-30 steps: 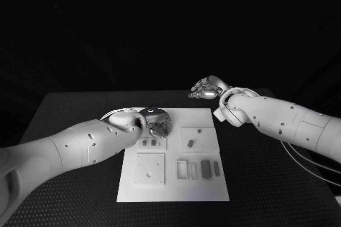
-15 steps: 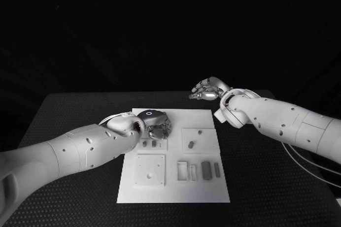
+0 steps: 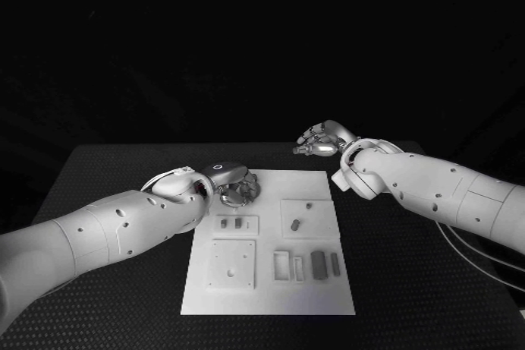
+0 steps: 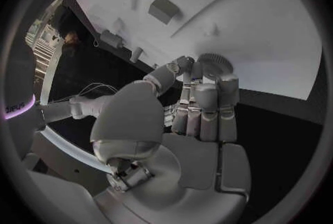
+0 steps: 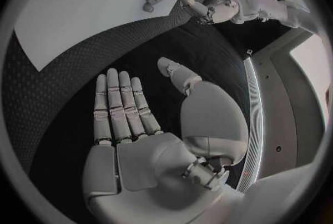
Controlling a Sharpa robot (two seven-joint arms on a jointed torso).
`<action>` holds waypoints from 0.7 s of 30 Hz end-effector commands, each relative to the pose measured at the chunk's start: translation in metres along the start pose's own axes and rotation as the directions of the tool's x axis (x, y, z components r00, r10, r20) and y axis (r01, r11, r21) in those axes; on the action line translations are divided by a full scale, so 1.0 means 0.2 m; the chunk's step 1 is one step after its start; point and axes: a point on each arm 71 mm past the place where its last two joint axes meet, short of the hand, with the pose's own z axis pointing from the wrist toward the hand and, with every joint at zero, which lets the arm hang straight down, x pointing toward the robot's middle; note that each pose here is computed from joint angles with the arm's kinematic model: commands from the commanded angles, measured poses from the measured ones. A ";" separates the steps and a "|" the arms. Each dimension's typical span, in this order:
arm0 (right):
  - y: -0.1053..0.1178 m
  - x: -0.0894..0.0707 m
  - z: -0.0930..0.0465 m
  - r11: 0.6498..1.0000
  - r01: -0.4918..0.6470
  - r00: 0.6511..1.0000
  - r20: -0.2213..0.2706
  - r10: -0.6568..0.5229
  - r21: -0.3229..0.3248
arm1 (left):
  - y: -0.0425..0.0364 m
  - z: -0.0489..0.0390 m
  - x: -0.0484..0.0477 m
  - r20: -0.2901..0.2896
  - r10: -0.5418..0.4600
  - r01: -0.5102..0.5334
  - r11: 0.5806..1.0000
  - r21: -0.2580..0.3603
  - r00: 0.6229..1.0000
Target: Assemble the parts on the task board
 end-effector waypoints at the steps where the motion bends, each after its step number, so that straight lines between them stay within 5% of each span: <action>1: 0.00 0.00 0.00 1.000 0.002 1.000 -0.009 -0.002 -0.012 | 0.001 -0.014 -0.019 0.011 -0.060 0.061 0.998 -0.014 0.998; 16: -0.01 -0.01 -0.01 1.000 0.003 1.000 -0.006 -0.003 -0.008 | 0.127 -0.159 -0.059 -0.025 -0.104 0.101 0.992 -0.080 0.994; 21: 0.00 0.00 0.00 1.000 0.003 1.000 -0.007 -0.003 -0.010 | 0.153 -0.177 -0.058 -0.031 -0.110 0.107 0.990 -0.093 0.993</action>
